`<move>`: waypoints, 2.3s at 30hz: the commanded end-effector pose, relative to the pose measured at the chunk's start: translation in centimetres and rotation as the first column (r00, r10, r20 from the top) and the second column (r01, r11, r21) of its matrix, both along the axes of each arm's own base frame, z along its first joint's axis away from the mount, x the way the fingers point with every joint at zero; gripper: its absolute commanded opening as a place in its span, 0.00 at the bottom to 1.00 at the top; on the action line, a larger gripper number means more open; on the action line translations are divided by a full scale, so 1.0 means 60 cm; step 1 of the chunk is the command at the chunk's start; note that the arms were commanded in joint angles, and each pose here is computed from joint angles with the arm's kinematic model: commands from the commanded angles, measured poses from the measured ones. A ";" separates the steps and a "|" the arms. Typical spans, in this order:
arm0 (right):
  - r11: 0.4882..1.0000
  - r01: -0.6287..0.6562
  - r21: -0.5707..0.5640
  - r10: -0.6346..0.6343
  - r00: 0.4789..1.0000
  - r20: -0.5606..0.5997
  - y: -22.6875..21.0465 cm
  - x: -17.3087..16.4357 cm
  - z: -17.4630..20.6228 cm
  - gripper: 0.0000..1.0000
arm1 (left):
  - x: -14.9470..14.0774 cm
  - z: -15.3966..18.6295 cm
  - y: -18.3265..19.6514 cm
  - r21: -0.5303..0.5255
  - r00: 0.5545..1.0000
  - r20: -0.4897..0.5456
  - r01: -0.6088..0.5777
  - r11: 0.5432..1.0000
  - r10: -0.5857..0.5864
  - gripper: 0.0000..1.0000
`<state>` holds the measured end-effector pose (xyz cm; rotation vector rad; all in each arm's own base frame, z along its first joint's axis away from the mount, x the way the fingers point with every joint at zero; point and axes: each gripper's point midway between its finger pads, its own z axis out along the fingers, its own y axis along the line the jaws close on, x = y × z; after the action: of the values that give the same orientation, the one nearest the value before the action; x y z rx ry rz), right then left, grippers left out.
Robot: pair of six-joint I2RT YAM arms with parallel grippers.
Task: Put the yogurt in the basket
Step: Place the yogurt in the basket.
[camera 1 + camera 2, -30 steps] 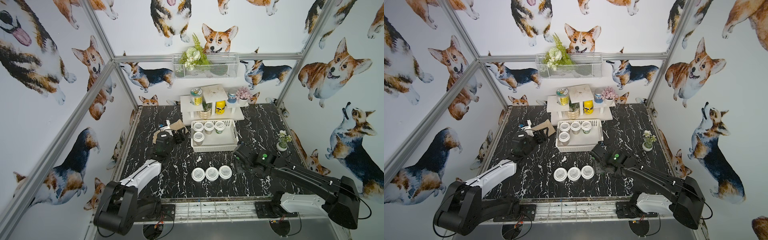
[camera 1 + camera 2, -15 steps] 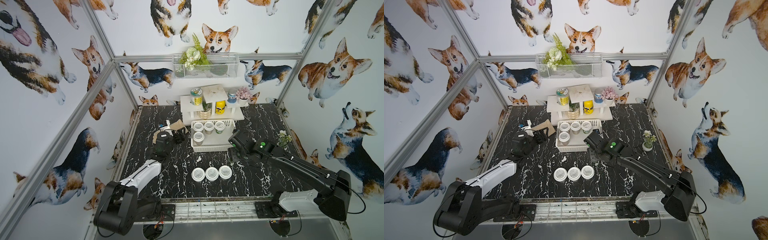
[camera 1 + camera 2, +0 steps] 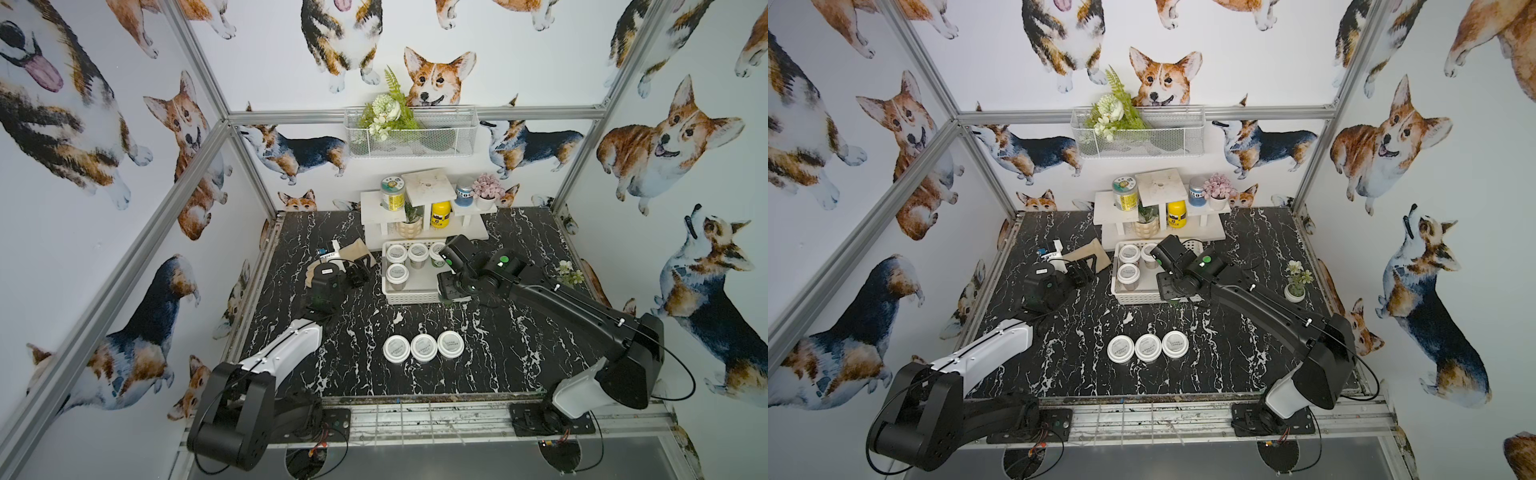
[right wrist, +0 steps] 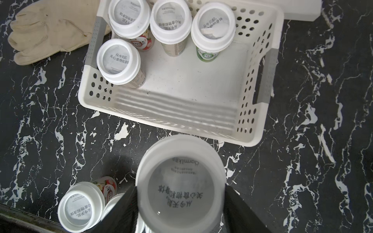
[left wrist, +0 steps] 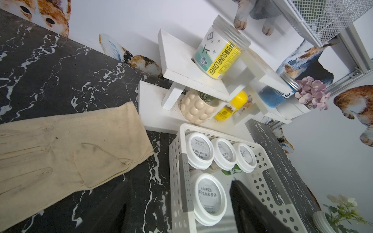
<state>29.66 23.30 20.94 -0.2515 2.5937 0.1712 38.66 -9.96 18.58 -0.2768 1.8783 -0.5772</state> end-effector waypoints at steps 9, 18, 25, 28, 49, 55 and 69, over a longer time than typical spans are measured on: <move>0.999 -0.051 0.004 0.051 0.999 0.016 0.053 0.073 -0.013 0.67 | 0.001 0.012 -0.003 -0.009 1.000 0.030 0.008 1.000 -0.008 0.81; 0.997 -0.075 -0.021 0.075 0.997 0.033 0.080 0.130 -0.006 0.67 | 0.003 0.012 -0.002 -0.008 1.000 0.030 0.009 1.000 -0.009 0.81; 0.996 -0.089 -0.027 0.089 0.996 0.013 0.097 0.150 -0.033 0.66 | 0.003 0.011 -0.002 -0.009 1.000 0.029 0.008 1.000 -0.008 0.81; 0.996 -0.088 -0.033 0.088 0.996 0.006 0.099 0.158 -0.048 0.66 | 0.003 0.011 -0.003 -0.008 1.000 0.029 0.010 1.000 -0.009 0.81; 0.994 -0.099 -0.051 0.098 0.995 -0.028 0.111 0.191 -0.141 0.65 | 0.005 0.009 -0.004 -0.005 1.000 0.022 0.012 1.000 -0.012 0.81; 0.993 -0.095 -0.075 0.094 0.995 -0.020 0.107 0.197 -0.153 0.65 | 0.005 0.008 -0.003 -0.006 1.000 0.019 0.010 1.000 -0.010 0.81; 0.992 -0.082 -0.091 0.081 0.997 -0.012 0.098 0.206 -0.171 0.75 | 0.005 0.011 -0.003 -0.007 1.000 0.025 0.011 1.000 -0.011 0.81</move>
<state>41.40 29.00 10.37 -0.3972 2.6360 0.0778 38.69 -10.04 18.30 -0.2738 1.8868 -0.5809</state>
